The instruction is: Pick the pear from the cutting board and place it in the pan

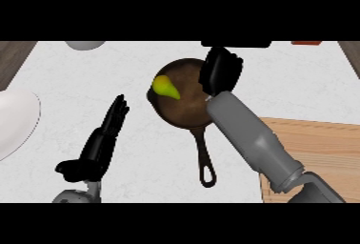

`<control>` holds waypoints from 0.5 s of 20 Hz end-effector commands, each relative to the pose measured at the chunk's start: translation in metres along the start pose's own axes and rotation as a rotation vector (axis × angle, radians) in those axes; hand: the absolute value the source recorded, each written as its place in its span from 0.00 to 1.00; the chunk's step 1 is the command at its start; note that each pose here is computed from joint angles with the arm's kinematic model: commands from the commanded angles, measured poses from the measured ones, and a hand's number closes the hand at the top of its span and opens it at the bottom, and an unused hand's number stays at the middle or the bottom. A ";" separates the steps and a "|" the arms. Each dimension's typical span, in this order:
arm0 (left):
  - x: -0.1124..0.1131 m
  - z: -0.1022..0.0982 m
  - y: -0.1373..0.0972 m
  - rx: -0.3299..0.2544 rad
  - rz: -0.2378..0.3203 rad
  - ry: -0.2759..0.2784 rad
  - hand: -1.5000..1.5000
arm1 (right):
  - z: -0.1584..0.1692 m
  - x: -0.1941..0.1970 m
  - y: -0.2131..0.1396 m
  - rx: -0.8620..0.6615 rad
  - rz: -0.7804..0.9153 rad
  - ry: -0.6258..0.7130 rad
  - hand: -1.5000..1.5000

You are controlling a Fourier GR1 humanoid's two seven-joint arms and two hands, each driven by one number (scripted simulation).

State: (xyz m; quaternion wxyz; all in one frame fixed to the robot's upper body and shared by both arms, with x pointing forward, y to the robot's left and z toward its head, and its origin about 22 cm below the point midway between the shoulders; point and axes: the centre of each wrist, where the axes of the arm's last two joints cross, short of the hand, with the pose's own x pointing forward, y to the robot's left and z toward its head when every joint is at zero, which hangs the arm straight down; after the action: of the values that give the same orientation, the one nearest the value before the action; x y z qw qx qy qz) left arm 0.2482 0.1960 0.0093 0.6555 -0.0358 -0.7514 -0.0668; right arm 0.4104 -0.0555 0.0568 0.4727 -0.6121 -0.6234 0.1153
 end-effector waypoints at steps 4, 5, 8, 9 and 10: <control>0.002 -0.008 -0.009 -0.029 -0.007 -0.030 0.50 | 0.007 -0.031 0.014 0.275 0.062 0.375 0.00; 0.008 -0.013 -0.011 -0.056 0.012 -0.029 0.50 | 0.016 -0.041 0.018 0.319 0.072 0.352 0.00; 0.009 -0.012 -0.015 -0.067 0.000 -0.038 0.50 | 0.002 -0.024 0.007 0.400 -0.091 0.404 0.00; 0.016 -0.013 -0.009 -0.063 0.000 -0.031 0.50 | -0.001 -0.026 0.007 0.417 -0.105 0.390 0.00; 0.012 -0.013 -0.025 -0.073 0.016 -0.024 0.50 | 0.001 -0.026 0.006 0.427 -0.145 0.382 0.00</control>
State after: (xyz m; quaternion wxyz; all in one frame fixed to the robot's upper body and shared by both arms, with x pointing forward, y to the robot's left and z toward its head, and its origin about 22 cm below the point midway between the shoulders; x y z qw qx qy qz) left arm 0.2549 0.1823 0.0186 0.6444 -0.0567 -0.7579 -0.0843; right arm 0.4091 -0.0740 0.0372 0.6679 -0.5232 -0.5230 0.0809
